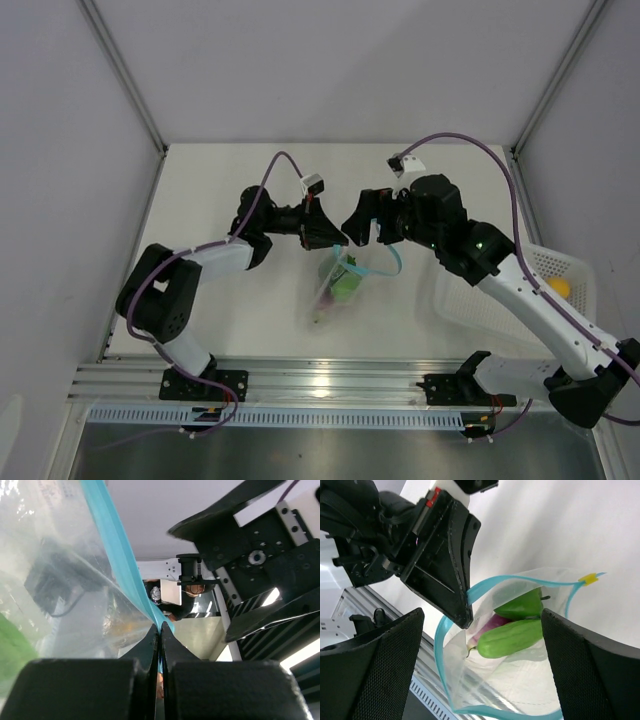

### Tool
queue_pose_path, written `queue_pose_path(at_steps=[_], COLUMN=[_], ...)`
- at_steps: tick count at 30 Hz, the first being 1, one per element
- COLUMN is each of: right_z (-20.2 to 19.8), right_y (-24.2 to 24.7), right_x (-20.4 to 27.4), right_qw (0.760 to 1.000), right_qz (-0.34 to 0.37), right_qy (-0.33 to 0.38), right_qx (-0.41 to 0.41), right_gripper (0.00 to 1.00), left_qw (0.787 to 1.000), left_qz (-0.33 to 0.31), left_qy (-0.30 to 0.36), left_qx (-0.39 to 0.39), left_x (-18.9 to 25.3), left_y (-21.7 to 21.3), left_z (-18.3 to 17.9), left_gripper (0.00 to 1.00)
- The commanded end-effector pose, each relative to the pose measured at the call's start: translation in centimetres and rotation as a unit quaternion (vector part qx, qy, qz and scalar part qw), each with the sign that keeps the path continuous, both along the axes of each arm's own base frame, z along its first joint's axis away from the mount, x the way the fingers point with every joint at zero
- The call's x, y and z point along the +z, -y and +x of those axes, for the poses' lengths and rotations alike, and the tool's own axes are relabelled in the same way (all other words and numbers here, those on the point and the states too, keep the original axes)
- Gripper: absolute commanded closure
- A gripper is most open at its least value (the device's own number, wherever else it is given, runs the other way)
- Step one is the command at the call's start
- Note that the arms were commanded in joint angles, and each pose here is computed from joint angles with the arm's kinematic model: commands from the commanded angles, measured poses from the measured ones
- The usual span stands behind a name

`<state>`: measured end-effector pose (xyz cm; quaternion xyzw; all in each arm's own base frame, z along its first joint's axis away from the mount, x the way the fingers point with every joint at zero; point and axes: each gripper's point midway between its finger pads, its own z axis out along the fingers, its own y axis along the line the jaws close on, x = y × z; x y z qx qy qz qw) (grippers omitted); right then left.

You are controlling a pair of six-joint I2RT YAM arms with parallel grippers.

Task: Place the food in the zip-top bag and seal the zipper
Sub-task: Place the fake vegetable in the zipper food storage bag, then pick up the fake fruit from the bin.

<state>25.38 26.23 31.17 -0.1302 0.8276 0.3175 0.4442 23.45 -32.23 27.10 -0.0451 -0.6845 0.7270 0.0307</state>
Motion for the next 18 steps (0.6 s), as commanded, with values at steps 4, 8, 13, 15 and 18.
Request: queue_pose_path(at_steps=[4, 8, 13, 15, 18], right_z=[1.7, 4.1, 6.1, 6.6, 5.9], right_y=[2.9, 7.0, 15.1, 18.7, 24.5], right_x=[4.3, 4.4, 3.0, 1.8, -1.1], right_qw=[0.996, 0.983, 0.942, 0.919, 0.872], right_qz=[0.012, 0.008, -0.023, -0.030, -0.055], right_qy=[0.016, -0.020, -0.042, -0.058, -0.101], right_qx=[-0.085, -0.182, -0.332, -0.388, -0.475], right_gripper=[0.01, 0.01, 0.01, 0.01, 0.01], left_qw=[0.997, 0.991, 0.977, 0.977, 0.977], left_qz=[0.000, 0.086, 0.185, 0.188, 0.191], left_qy=[0.071, 0.097, 0.101, 0.099, 0.097], left_qx=[0.009, 0.024, 0.024, 0.024, 0.020], left_x=[0.9, -1.1, -3.5, -3.8, -4.3], left_y=[-0.1, -0.2, -1.2, -1.3, -1.5], left_z=[-0.5, 0.1, 0.0, -0.2, -0.5], left_gripper=[0.99, 0.99, 0.99, 0.99, 0.99])
